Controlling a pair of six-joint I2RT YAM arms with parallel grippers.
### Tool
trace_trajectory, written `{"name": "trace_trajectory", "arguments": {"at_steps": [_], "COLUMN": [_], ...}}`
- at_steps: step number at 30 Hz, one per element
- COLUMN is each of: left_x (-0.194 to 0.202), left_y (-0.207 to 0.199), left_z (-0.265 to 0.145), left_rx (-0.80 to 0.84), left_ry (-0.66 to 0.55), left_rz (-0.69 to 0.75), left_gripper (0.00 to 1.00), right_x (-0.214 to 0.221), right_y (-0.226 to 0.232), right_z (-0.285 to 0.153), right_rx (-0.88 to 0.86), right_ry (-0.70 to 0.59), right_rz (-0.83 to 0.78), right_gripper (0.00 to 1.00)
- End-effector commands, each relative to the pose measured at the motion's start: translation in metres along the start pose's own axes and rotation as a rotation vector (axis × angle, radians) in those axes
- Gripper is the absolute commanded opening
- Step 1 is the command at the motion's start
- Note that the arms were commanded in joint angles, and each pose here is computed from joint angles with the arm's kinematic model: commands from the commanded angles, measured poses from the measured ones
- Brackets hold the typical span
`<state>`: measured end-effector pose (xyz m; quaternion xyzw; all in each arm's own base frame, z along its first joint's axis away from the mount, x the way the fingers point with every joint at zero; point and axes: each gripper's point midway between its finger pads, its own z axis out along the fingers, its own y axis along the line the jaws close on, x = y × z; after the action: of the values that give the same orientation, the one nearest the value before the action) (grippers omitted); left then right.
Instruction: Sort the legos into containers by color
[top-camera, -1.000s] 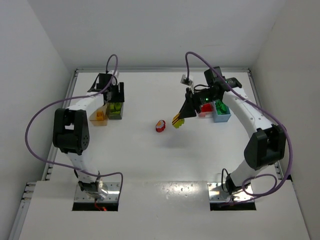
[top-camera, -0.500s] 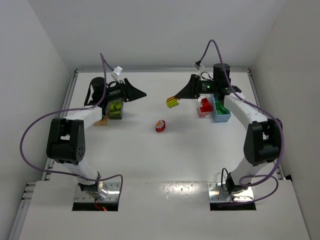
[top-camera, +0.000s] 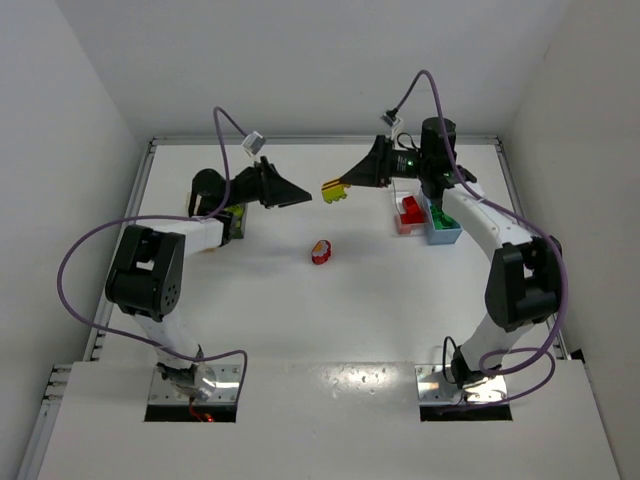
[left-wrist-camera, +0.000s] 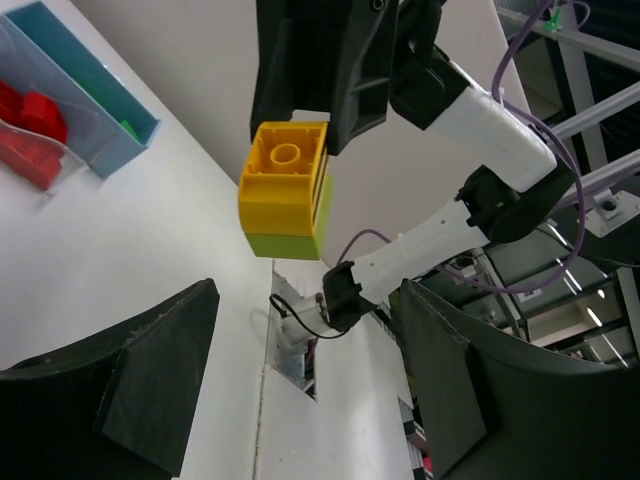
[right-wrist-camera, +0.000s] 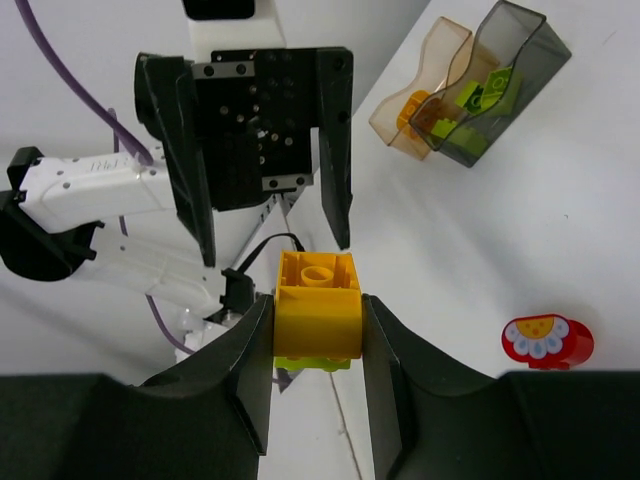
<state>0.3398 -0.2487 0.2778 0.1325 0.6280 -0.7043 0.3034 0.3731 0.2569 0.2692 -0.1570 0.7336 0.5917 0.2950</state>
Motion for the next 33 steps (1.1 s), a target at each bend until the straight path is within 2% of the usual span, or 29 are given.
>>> {"name": "trace_trajectory", "arguments": {"at_steps": [1, 9, 23, 29, 33], "left_x": [0.004, 0.004, 0.000, 0.001, 0.002], "left_y": [-0.032, -0.027, -0.031, -0.028, -0.030], "left_z": [0.008, 0.015, 0.020, 0.024, 0.027], "left_rx": [0.124, 0.112, 0.141, 0.146, 0.151], "left_ry": [-0.005, -0.042, -0.102, -0.103, -0.105], "left_rz": [0.147, 0.133, 0.146, 0.134, 0.131], "left_gripper": [0.79, 0.80, 0.80, 0.69, 0.53], "right_x": [-0.022, -0.033, -0.025, -0.025, -0.027], "right_y": [0.012, 0.020, 0.028, 0.027, 0.025], "right_z": [0.001, 0.001, 0.017, 0.022, 0.024], "right_rx": [-0.004, -0.010, -0.014, -0.019, -0.019], "right_ry": [-0.054, -0.075, -0.049, -0.041, -0.041], "right_rz": [-0.044, -0.056, -0.024, -0.024, -0.024], "right_gripper": [0.00, 0.00, 0.00, 0.00, 0.00]}}
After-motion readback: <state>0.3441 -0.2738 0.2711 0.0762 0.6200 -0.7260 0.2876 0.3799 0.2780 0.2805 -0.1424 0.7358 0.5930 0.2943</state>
